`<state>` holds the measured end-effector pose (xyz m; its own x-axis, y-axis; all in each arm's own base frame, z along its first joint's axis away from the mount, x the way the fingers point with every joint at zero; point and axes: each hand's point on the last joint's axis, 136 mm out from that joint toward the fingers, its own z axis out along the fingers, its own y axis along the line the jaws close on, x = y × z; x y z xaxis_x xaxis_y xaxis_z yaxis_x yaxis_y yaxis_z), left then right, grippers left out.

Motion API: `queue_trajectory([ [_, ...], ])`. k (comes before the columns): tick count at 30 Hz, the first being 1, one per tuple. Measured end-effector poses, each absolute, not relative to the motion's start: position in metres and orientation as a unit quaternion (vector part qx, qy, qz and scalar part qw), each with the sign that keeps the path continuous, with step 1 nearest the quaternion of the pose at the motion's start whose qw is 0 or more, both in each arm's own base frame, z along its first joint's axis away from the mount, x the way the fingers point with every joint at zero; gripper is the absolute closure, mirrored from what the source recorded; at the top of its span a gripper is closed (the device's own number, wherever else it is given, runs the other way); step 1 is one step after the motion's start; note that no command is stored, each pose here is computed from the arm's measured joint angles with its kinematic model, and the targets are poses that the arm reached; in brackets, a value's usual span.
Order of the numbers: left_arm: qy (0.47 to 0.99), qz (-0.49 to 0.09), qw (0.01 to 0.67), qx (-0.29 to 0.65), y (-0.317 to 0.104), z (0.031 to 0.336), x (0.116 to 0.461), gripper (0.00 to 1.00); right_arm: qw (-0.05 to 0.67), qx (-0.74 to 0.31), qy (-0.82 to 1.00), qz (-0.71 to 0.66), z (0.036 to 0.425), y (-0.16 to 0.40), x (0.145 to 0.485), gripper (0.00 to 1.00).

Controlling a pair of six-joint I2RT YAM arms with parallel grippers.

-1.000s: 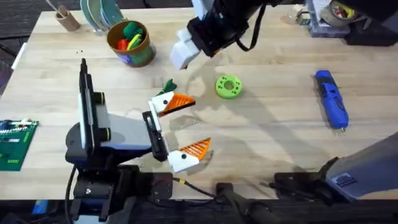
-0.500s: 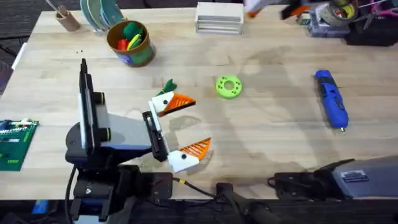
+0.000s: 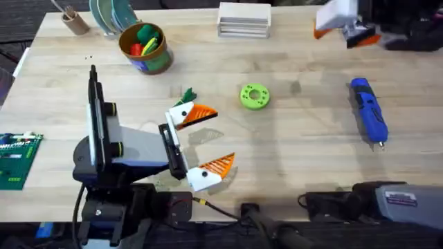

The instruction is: Pick up the gripper from the table and insert it into the empty holder that is missing its gripper. Then pick up a screw, insert it into the mounting hole, and use the screwdriver to tighten it. Finally, clean up the table by picking up the vegetable and placing it into the bucket.

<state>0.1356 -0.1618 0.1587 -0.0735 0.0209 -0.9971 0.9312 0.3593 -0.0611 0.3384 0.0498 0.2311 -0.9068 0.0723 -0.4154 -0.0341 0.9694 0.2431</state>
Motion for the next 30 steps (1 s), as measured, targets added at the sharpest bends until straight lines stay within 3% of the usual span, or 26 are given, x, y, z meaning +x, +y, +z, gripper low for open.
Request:
queue_trajectory([
  [5,0.608,-0.409,0.557,0.391,-0.162,0.159,0.136,0.010,0.214,0.049,0.967,0.130,0.212,0.032,0.325,0.119],
  [6,0.609,-0.410,0.556,0.390,-0.162,0.159,0.136,0.067,0.216,0.054,0.966,0.129,0.211,0.029,0.323,0.119],
  [10,0.608,-0.409,0.556,0.391,-0.162,0.159,0.136,0.367,0.222,0.066,0.964,0.131,0.213,0.023,0.321,0.119],
  [13,0.608,-0.409,0.557,0.391,-0.162,0.159,0.136,0.832,0.226,0.070,0.962,0.133,0.214,0.021,0.322,0.119],
  [14,0.608,-0.408,0.557,0.392,-0.162,0.159,0.136,0.951,0.227,0.071,0.962,0.133,0.215,0.020,0.322,0.119],
  [15,0.608,-0.408,0.557,0.392,-0.162,0.159,0.136,0.985,0.227,0.072,0.962,0.133,0.214,0.019,0.322,0.119],
  [30,0.626,-0.368,0.583,0.363,-0.154,0.160,0.154,0.992,0.234,0.096,0.959,0.130,0.224,0.008,0.309,0.119],
])
